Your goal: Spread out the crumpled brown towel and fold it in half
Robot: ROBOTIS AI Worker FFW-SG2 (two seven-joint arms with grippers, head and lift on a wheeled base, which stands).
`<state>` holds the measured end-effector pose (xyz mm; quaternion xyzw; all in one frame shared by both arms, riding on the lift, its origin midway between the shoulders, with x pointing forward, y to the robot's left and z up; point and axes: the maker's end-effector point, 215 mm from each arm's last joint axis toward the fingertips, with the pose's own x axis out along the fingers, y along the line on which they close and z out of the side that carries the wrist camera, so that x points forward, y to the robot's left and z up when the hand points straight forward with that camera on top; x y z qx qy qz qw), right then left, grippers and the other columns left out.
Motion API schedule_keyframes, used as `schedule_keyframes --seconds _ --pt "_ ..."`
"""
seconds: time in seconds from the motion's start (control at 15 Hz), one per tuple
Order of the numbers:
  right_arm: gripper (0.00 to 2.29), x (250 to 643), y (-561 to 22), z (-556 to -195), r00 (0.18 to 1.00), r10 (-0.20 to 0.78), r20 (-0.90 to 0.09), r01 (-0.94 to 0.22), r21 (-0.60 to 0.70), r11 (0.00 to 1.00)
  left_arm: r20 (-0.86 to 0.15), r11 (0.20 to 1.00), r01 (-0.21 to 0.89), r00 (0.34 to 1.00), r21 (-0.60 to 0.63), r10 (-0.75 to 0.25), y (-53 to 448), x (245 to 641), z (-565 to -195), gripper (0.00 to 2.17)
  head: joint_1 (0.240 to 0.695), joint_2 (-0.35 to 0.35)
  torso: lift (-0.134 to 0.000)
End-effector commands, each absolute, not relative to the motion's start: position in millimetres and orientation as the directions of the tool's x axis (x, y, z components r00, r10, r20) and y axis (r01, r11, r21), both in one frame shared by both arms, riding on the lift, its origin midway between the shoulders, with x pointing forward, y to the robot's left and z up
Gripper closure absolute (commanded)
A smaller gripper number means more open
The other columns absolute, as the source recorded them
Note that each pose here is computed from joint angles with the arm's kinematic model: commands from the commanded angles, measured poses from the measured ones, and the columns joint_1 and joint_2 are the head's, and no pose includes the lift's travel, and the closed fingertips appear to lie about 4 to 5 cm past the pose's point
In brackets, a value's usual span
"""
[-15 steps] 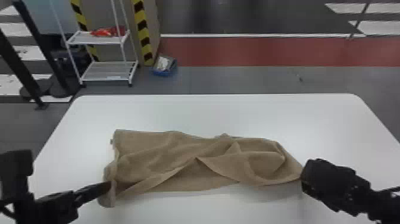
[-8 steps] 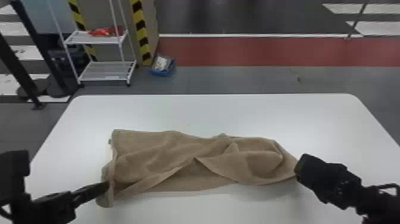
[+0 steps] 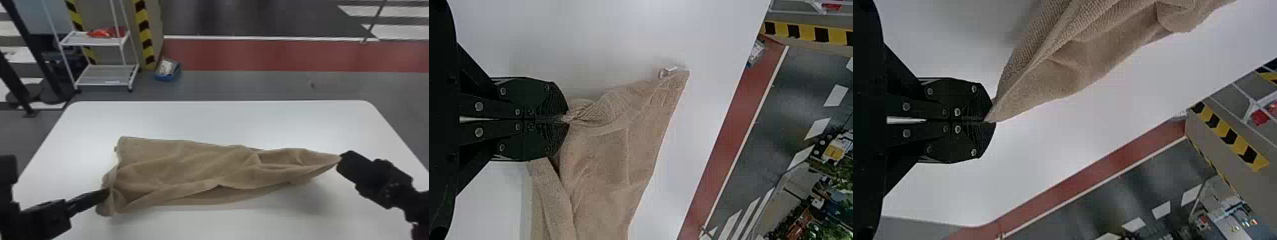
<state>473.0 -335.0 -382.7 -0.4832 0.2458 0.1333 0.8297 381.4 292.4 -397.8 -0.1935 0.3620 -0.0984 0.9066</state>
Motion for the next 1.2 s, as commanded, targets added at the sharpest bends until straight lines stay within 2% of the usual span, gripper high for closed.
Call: schedule_keyframes --seconds 0.0,0.07,0.13,0.2,0.47,0.67,0.8,0.87,1.07,1.13 --pt "1.15 473 -364 -361 0.869 -0.057 -0.492 -0.411 -0.779 0.474 -0.635 0.892 0.014 0.697 -0.452 -0.333 285 384 -400 1.70 0.695 -0.047 -0.125" --pt "1.15 471 -375 -357 0.867 -0.072 -0.492 -0.406 -0.784 0.470 -0.658 0.904 -0.019 0.692 -0.428 -0.297 293 385 -408 1.04 0.695 -0.062 -0.125" --pt "1.15 467 -389 -356 0.862 -0.092 -0.498 -0.405 -0.787 0.465 -0.674 0.910 -0.051 0.689 -0.412 -0.267 302 388 -415 0.16 0.695 -0.077 -0.125" --pt "1.15 462 -402 -357 0.859 -0.107 -0.500 -0.402 -0.789 0.464 -0.687 0.914 -0.086 0.688 -0.396 -0.233 315 392 -420 0.00 0.695 -0.092 -0.125" --pt "1.15 455 -419 -357 0.851 -0.122 -0.510 -0.401 -0.783 0.475 -0.699 0.915 -0.180 0.701 -0.362 -0.140 361 397 -421 0.03 0.695 -0.099 -0.125" --pt "1.15 455 -417 -358 0.850 -0.117 -0.514 -0.406 -0.780 0.477 -0.661 0.905 -0.124 0.724 -0.406 -0.198 355 384 -406 0.03 0.695 -0.080 -0.125" --pt "1.15 455 -413 -359 0.849 -0.110 -0.517 -0.411 -0.776 0.477 -0.586 0.895 0.031 0.746 -0.444 -0.316 329 374 -384 0.12 0.695 -0.085 -0.125" --pt "1.15 455 -412 -360 0.848 -0.106 -0.519 -0.414 -0.775 0.478 -0.558 0.900 0.106 0.752 -0.422 -0.351 321 371 -374 0.15 0.695 -0.109 -0.125" --pt "1.15 454 -409 -363 0.846 -0.097 -0.524 -0.420 -0.768 0.483 -0.541 0.930 0.302 0.757 -0.207 -0.366 296 360 -363 0.12 0.695 -0.134 -0.125" --pt "1.15 454 -408 -364 0.847 -0.090 -0.524 -0.422 -0.765 0.487 -0.529 0.926 0.367 0.772 -0.085 -0.354 289 362 -356 0.13 0.695 -0.136 -0.125"
